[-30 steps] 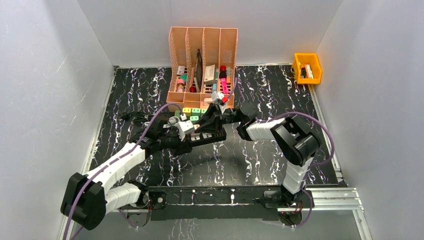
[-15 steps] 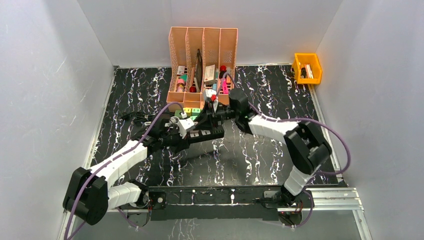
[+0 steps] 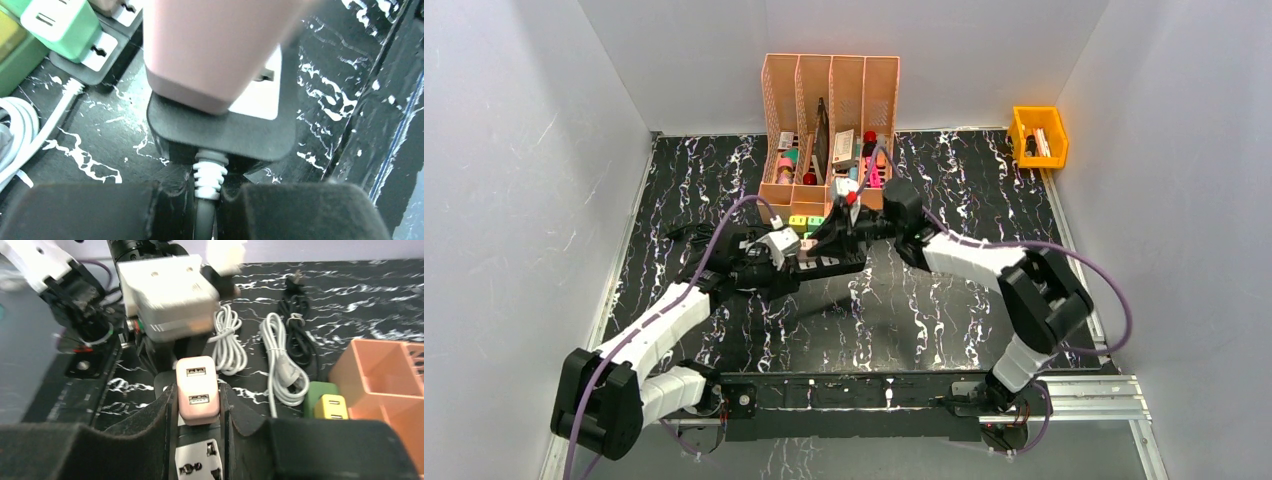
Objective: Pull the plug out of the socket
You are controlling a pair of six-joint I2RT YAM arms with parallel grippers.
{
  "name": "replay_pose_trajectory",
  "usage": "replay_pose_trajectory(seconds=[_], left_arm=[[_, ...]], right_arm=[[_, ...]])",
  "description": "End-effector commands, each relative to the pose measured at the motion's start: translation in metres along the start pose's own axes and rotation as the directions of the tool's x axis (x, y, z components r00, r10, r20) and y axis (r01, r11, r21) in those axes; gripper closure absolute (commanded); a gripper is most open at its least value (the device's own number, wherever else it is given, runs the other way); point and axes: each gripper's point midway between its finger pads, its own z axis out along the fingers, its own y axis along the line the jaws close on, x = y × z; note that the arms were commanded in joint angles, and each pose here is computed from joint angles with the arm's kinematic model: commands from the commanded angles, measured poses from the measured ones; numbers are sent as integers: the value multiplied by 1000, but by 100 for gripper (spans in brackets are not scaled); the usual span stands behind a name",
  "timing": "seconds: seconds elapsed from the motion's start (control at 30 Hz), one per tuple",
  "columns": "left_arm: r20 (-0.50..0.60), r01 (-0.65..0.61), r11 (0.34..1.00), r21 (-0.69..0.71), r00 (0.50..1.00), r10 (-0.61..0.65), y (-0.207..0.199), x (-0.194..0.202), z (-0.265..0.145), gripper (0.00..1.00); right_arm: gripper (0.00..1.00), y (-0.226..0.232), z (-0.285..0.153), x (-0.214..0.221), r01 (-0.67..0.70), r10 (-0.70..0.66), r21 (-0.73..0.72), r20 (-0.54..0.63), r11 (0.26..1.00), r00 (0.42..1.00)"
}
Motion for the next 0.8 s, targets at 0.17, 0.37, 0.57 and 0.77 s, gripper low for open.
replay_pose_trajectory(seconds=[0.17, 0.37, 0.57, 0.77], left_arm=[[351, 11, 999, 38, 936, -24, -1, -74, -41, 100], [321, 20, 996, 90, 946, -48, -3, -70, -37, 100], [336, 13, 998, 65, 941, -34, -2, -71, -40, 100], [316, 20, 997, 70, 948, -41, 1, -68, -37, 100]], right_arm=[[100, -55, -26, 48, 196, -99, 497, -215, 845, 972], [100, -24, -44, 9, -287, 282, 33, 111, 957, 953], [100, -56, -32, 34, 74, -41, 498, -77, 864, 996], [100, -39, -77, -1, -291, 250, 126, 266, 948, 931]])
